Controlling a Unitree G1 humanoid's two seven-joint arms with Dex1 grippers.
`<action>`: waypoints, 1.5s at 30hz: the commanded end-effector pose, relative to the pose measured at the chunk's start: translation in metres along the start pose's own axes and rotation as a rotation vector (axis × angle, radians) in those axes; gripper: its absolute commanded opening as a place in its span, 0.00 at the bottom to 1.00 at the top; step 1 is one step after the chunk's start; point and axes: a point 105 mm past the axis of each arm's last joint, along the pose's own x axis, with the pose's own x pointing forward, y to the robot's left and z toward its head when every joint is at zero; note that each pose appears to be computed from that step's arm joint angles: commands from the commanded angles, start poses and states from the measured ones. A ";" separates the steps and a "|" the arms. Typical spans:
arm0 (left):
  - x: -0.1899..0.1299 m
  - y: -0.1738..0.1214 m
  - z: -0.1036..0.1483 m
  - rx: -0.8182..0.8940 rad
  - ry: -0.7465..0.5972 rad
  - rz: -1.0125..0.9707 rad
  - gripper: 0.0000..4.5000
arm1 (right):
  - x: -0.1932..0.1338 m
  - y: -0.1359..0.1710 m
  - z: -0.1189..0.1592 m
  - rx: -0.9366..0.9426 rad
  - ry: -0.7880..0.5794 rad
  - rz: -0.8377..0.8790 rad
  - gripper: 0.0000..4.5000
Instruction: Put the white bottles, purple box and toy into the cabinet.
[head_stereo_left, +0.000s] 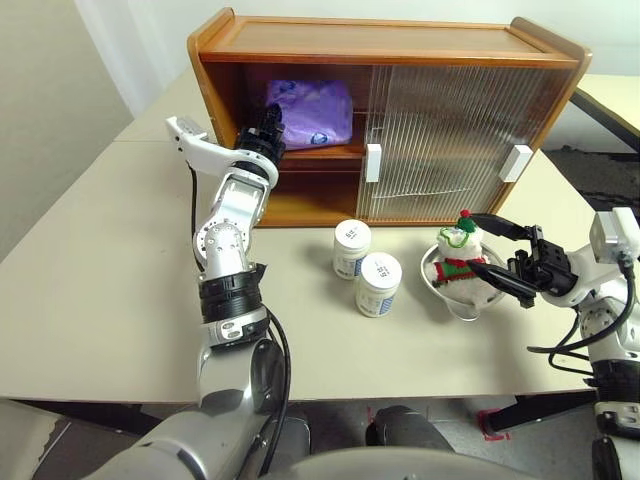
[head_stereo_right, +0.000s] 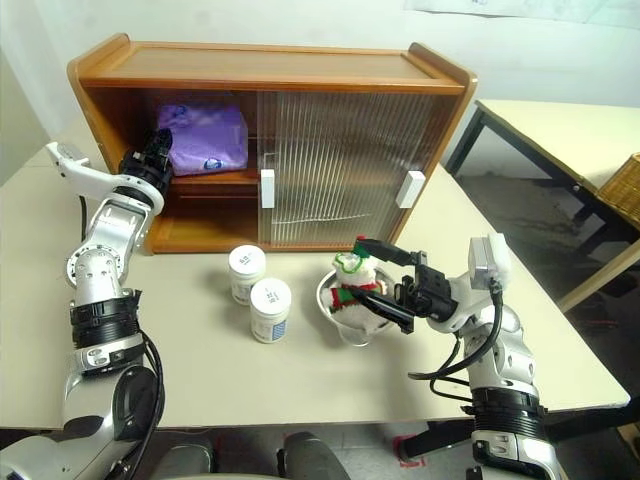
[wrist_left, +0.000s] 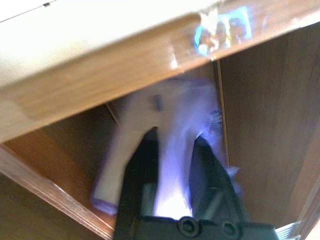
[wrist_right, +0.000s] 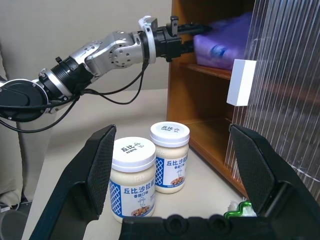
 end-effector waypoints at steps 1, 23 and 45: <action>0.001 -0.005 -0.007 0.009 0.021 -0.016 0.56 | 0.000 0.002 0.001 -0.015 0.017 0.012 1.00; -0.051 -0.025 -0.007 0.517 0.135 -0.270 0.48 | -0.001 0.004 -0.005 0.013 0.028 0.021 1.00; -0.021 0.013 -0.036 1.028 0.317 -0.243 0.01 | 0.001 0.010 -0.009 0.021 0.023 0.006 1.00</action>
